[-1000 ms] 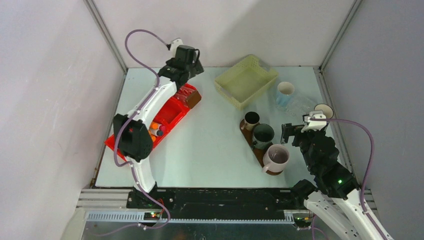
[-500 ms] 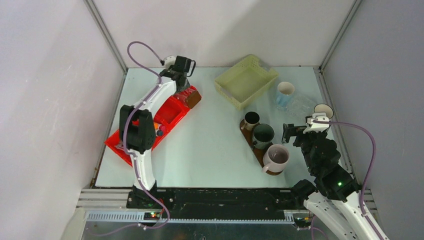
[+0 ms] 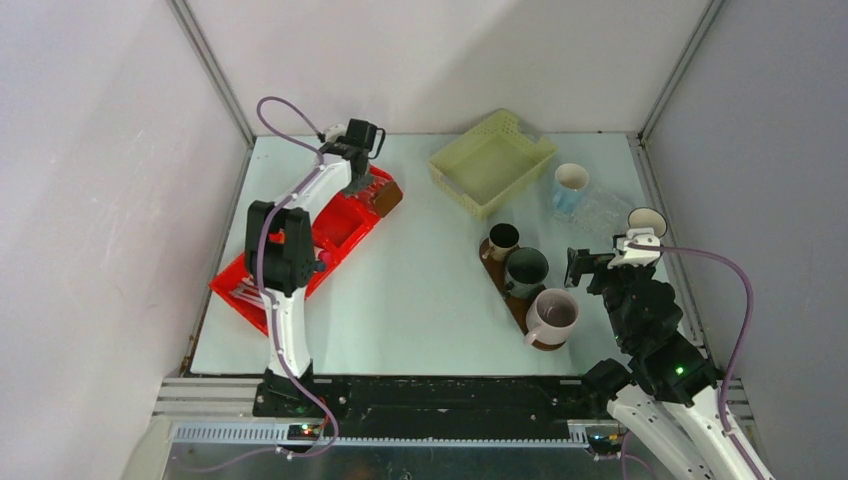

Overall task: Prepare toiletry sets of a toothbrush and toothpaste on the tray
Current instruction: Pick up the toothpaste holder from the storage box.

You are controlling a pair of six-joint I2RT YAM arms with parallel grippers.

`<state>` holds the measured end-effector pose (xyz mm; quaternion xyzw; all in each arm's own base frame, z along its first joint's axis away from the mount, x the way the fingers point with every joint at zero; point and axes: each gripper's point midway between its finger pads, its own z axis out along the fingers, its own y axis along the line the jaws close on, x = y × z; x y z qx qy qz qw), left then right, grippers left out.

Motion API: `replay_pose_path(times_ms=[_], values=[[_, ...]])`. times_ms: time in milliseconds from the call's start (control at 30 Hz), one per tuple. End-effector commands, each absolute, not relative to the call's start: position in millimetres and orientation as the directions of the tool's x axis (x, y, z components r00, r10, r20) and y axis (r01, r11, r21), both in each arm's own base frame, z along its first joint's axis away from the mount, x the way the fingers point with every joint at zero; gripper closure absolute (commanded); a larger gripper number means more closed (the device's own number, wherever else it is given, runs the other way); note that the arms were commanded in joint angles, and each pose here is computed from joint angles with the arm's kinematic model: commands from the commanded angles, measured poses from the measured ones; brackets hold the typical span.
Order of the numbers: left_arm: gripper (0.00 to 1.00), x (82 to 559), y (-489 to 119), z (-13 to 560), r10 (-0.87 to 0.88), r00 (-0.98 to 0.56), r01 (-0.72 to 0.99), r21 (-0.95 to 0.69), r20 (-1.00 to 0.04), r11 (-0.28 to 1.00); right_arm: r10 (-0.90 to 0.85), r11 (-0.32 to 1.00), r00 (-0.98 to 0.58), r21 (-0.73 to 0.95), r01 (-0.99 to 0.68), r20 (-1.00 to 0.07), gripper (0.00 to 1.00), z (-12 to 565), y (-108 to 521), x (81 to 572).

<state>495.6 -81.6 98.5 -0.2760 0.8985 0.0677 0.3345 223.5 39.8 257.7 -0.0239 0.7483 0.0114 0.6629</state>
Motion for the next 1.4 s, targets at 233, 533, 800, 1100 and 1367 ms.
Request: replay_pose_path(times_ms=[233, 533, 800, 1100, 1367], values=[[0.89, 503, -77, 124, -0.503, -0.574, -0.552, -0.148, -0.646, 0.820, 0.012, 0.999, -0.062, 0.014, -0.032, -0.998, 0.01, 271, 36, 224], [1.00, 496, -84, 185, -0.529, -0.474, -0.473, -0.303, -0.704, 0.827, 0.039, 0.997, -0.054, 0.043, -0.069, -0.998, 0.01, 274, 44, 224], [1.00, 480, -103, 248, -0.570, -0.365, -0.283, -0.496, -0.736, 0.821, 0.087, 0.983, -0.088, 0.100, -0.153, -0.992, 0.01, 288, 64, 225], [1.00, 440, -133, 302, -0.655, -0.281, 0.012, -0.685, -0.701, 0.728, 0.160, 0.937, -0.207, 0.215, -0.277, -0.965, 0.01, 311, 105, 235], [1.00, 392, -165, 337, -0.676, -0.254, 0.258, -0.723, -0.691, 0.641, 0.326, 0.851, -0.291, 0.414, -0.323, -0.899, 0.05, 338, 143, 249]])
